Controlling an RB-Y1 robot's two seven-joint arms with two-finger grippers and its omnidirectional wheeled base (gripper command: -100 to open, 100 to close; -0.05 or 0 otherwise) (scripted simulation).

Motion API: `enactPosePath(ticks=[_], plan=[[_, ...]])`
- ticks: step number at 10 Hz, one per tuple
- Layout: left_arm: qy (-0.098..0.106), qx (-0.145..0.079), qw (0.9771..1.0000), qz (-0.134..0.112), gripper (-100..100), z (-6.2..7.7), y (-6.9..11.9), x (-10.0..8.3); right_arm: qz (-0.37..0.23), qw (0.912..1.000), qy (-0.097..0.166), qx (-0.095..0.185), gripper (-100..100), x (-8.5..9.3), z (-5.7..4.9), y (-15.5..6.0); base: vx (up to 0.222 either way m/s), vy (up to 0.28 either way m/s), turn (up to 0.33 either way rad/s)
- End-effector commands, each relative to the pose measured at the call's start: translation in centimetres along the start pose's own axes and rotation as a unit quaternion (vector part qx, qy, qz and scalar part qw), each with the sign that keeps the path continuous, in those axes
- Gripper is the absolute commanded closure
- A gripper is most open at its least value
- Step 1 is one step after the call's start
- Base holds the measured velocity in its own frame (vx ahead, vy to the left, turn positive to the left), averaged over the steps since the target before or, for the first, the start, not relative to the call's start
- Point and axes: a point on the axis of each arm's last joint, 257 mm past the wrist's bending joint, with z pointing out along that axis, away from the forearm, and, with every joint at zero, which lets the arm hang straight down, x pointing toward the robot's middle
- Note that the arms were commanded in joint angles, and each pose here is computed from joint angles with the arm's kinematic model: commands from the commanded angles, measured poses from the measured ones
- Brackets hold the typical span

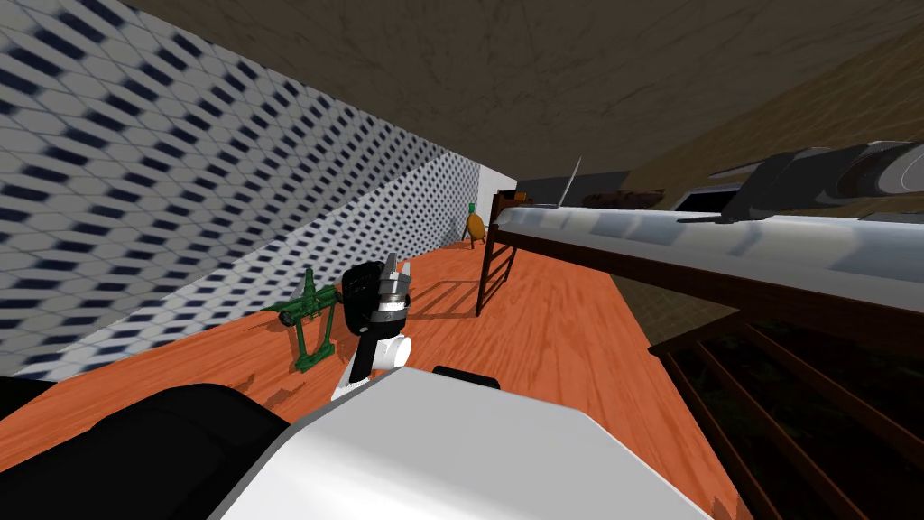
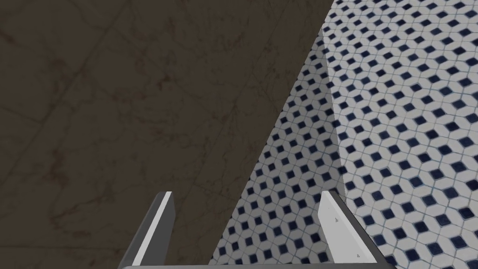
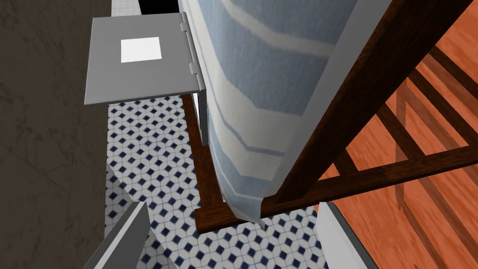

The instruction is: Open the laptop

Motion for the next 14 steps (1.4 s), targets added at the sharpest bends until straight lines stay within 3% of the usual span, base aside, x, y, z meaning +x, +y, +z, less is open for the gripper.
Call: enactPosePath(ticks=[1,2,4,5,6,7,8,9,10,12,14], plan=[[0.0,0.0,1.0,0.0,0,0.0,0.0,0.0,-0.011,0.9999,0.008,-0.002,-100,0.0,-0.3,-0.6,0.003,0.0,-0.021],[0.0,0.0,1.0,0.0,0,0.0,0.0,0.0,-0.034,0.9988,0.035,0.012,-100,1.1,-1.4,-2.9,0.07,0.004,0.219],[0.0,0.0,1.0,0.0,0,0.0,0.0,0.0,-0.047,0.998,0.039,0.013,-100,0.5,-1.7,-3.8,0.058,-0.018,0.063],[0.0,0.0,1.0,0.0,0,0.0,0.0,0.0,-0.072,0.9949,0.066,0.024,-100,1.3,-3.0,-6.0,0.074,-0.01,0.251],[0.0,0.0,1.0,0.0,0,0.0,0.0,0.0,-0.082,0.994,0.069,0.025,-100,0.8,-3.2,-6.7,0.098,-0.031,0.112],[0.0,0.0,1.0,0.0,0,0.0,0.0,0.0,-0.106,0.9892,0.095,0.035,-100,1.5,-4.5,-8.8,0.145,-0.066,0.132],[0.0,0.0,1.0,0.0,0,0.0,0.0,0.0,-0.112,0.9883,0.097,0.035,-100,1.1,-4.6,-9.2,0.123,-0.053,0.111],[0.0,0.0,1.0,0.0,0,0.0,0.0,0.0,-0.132,0.9828,0.122,0.042,-100,1.8,-5.7,-10.8,0.15,-0.053,0.215],[0.0,0.0,1.0,0.0,0,0.0,0.0,0.0,-0.142,0.981,0.125,0.043,-100,1.2,-6.0,-11.5,0.156,-0.037,0.13],[0.0,0.0,1.0,0.0,0,0.0,0.0,0.0,-0.184,0.9661,0.174,0.05,-100,2.1,-8.1,-14.4,0.209,-0.074,0.25],[0.0,0.0,1.0,0.0,0,0.0,0.0,0.0,-0.193,0.9639,0.176,0.051,-100,1.4,-8.3,-15.1,0.163,-0.086,0.045]])
